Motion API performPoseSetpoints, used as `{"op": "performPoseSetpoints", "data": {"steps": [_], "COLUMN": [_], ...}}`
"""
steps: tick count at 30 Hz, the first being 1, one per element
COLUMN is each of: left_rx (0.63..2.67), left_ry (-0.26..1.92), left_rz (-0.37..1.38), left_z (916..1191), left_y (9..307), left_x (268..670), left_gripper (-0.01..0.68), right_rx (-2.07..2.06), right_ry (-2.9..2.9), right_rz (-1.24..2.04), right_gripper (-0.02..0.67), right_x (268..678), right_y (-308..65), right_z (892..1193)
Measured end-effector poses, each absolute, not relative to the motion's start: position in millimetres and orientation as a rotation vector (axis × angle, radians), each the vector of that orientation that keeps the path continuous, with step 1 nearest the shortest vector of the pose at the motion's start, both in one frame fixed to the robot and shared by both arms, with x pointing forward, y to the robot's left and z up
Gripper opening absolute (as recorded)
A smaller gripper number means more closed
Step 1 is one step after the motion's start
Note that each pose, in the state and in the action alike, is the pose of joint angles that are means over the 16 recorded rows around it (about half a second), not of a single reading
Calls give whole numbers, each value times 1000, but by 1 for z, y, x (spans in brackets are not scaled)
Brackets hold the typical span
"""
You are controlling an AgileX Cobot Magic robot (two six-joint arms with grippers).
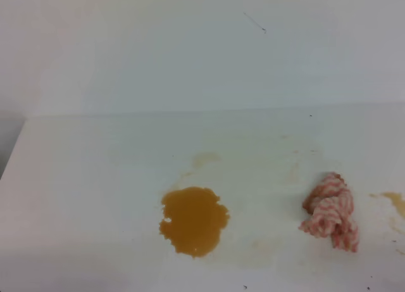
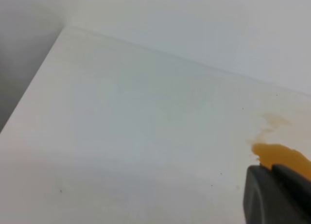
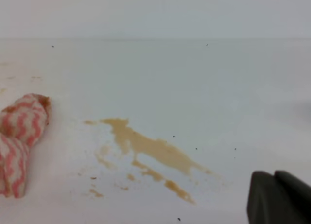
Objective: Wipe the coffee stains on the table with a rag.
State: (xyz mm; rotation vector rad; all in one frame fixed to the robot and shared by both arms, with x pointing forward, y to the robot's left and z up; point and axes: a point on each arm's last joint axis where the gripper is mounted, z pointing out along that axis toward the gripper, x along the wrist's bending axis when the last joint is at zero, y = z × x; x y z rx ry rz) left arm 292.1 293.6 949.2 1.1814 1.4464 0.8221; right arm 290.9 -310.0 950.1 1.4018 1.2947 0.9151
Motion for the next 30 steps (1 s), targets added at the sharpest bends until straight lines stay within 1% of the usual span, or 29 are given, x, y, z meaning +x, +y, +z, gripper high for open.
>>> {"op": "performPoseSetpoints", "data": {"steps": [17, 23, 30], "left_rx": [1181, 1181, 1181], "left_ry": [1446, 1446, 1446], "left_rz": [823, 823, 823], "left_z": [949, 949, 949], "left_y": [294, 294, 294], "left_x": [292, 292, 292], "left_gripper": [0, 0, 0], "right_rx": [1376, 1281, 1094], "right_ry": [1264, 1170, 1001], "right_rz": [956, 1066, 1234], "right_gripper": [-3, -3, -3], "right_x": [292, 294, 293], "right_y": [-309, -306, -303], "right_z": [954, 967, 990]}}
